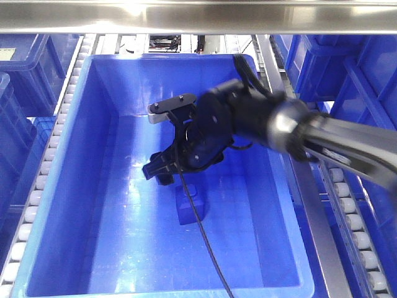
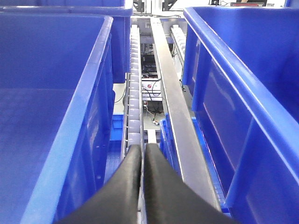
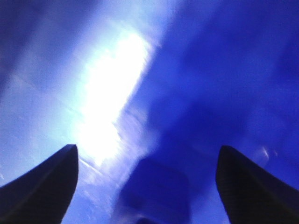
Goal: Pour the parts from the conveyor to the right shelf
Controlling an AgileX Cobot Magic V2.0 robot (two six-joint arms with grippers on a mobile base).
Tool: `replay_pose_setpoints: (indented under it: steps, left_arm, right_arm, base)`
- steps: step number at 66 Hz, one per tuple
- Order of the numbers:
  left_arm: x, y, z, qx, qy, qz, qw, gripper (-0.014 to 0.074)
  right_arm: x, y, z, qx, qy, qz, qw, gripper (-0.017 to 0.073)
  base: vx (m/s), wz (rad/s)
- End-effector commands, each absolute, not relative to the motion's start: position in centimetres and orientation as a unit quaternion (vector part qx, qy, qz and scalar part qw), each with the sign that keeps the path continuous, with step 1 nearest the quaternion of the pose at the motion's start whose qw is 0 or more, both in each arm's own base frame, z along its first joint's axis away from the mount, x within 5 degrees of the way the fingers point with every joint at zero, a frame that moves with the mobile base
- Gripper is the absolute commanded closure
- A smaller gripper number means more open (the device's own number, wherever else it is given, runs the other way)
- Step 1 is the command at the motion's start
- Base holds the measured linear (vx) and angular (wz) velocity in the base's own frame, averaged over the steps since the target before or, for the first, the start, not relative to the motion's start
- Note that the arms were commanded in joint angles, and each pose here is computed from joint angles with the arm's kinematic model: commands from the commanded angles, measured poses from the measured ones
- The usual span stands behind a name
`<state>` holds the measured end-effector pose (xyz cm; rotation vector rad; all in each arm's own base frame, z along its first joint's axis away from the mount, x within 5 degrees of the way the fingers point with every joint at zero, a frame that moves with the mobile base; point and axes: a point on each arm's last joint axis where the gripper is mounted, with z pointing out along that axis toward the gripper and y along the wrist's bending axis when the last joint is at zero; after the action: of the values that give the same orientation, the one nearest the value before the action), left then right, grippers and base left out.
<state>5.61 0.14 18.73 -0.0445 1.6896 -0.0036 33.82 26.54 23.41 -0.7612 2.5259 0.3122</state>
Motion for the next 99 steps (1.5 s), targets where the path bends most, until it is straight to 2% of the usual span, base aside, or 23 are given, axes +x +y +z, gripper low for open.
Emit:
replay_pose_setpoints:
  steps: [1,10,17,25,29,30,50,68,99]
  left_arm:
    - [5.5,0.1,20.1,-0.025,0.713,-0.007,0.701,0.06]
    - [5.5,0.1,20.1,-0.025,0.713,-0.007,0.701,0.06]
    - [5.5,0.1,20.1,-0.025,0.713,-0.007,0.701,0.06]
    - [5.5,0.1,20.1,-0.025,0.713,-0.007,0.701,0.06]
    - [5.5,0.1,20.1,-0.025,0.713,-0.007,0.701,0.06]
    - [5.5,0.1,20.1,-0.025,0.713,-0.007,0.701,0.06]
    - [5.5,0.1,20.1,-0.025,0.713,-0.007,0.701,0.06]
    - [5.5,0.1,20.1,-0.025,0.713,-0.007,0.701,0.06]
    - [5.5,0.1,20.1,-0.025,0.713,-0.007,0.701,0.06]
  right_arm:
    - [33.3,26.1,27.1,-0.275,0.897,0.136,0.319,-0.0016]
    - [32.1,25.4,27.8,-0.275,0.888,0.143,0.341,0.0029]
    - [31.0,24.6,28.8,-0.267,0.876,0.154,0.372,0.0138]
    - [29.4,23.2,30.0,-0.252,0.858,0.165,0.416,0.0398]
    - [28.6,22.4,30.3,-0.255,0.849,0.164,0.432,0.0562]
    - [28.3,22.2,30.4,-0.256,0.847,0.165,0.436,0.0576]
    - [23.4,18.1,32.0,-0.248,0.797,0.189,0.518,0.0566]
    - [19.9,14.4,31.7,-0.239,0.792,0.18,0.532,0.0564]
    - [16.3,8.3,31.8,-0.184,0.777,0.136,0.586,0.0564]
  base:
    - [0.0,0.0]
    - [0.0,0.0]
    - [0.0,0.0]
    - [0.0,0.0]
    - [0.0,0.0]
    - [0.0,0.0]
    - [0.0,0.0]
    - [0.0,0.0]
    - [0.0,0.0]
